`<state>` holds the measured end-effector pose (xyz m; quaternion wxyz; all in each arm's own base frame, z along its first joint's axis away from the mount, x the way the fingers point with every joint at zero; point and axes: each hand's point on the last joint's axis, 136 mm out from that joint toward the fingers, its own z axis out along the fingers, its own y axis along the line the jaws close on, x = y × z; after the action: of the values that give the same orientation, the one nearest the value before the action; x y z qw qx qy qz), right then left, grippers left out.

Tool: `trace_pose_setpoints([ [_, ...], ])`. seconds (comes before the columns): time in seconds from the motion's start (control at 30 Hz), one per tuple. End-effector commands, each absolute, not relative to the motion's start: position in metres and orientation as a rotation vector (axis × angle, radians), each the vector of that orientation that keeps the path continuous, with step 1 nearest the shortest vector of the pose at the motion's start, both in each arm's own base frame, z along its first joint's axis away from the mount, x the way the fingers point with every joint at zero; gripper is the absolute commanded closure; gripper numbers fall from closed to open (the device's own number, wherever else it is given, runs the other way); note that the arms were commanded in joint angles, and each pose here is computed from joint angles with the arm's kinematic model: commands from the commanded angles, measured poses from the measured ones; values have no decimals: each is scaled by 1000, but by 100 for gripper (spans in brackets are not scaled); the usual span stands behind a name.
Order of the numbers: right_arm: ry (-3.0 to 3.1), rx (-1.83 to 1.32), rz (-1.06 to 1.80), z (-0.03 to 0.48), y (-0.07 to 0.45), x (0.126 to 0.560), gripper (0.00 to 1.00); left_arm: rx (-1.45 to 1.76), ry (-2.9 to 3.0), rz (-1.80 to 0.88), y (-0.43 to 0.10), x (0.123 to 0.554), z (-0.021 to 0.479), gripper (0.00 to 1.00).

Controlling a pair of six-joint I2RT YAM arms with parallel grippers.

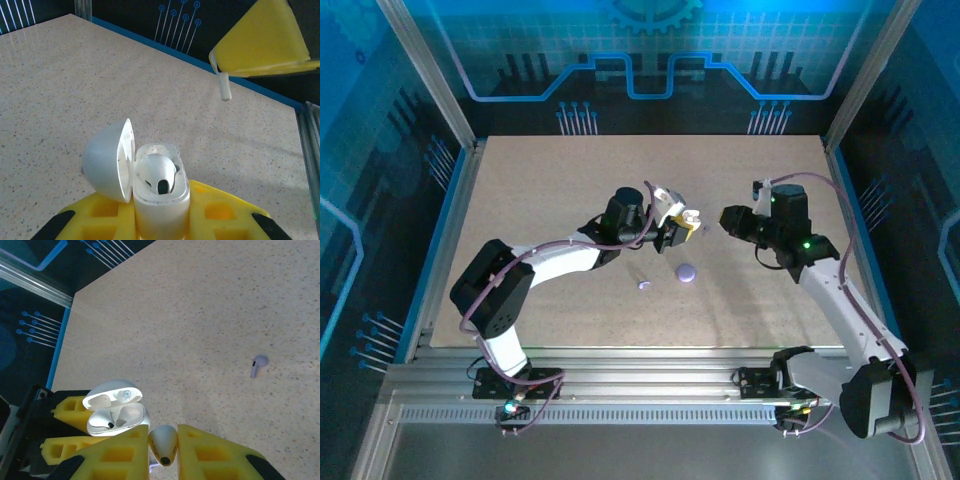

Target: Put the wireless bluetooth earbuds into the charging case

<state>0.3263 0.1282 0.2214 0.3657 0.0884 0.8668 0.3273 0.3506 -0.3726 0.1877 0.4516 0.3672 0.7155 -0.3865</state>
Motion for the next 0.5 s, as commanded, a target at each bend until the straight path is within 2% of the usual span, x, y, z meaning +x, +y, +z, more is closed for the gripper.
trace_pose_setpoints([
  [0.0,2152,227,885,232,138,330,81,910,1664,-1012,-384,348,220,81],
  [0.47,2057,202,899,251,157,345,81,874,1627,-1044,-385,347,233,81],
])
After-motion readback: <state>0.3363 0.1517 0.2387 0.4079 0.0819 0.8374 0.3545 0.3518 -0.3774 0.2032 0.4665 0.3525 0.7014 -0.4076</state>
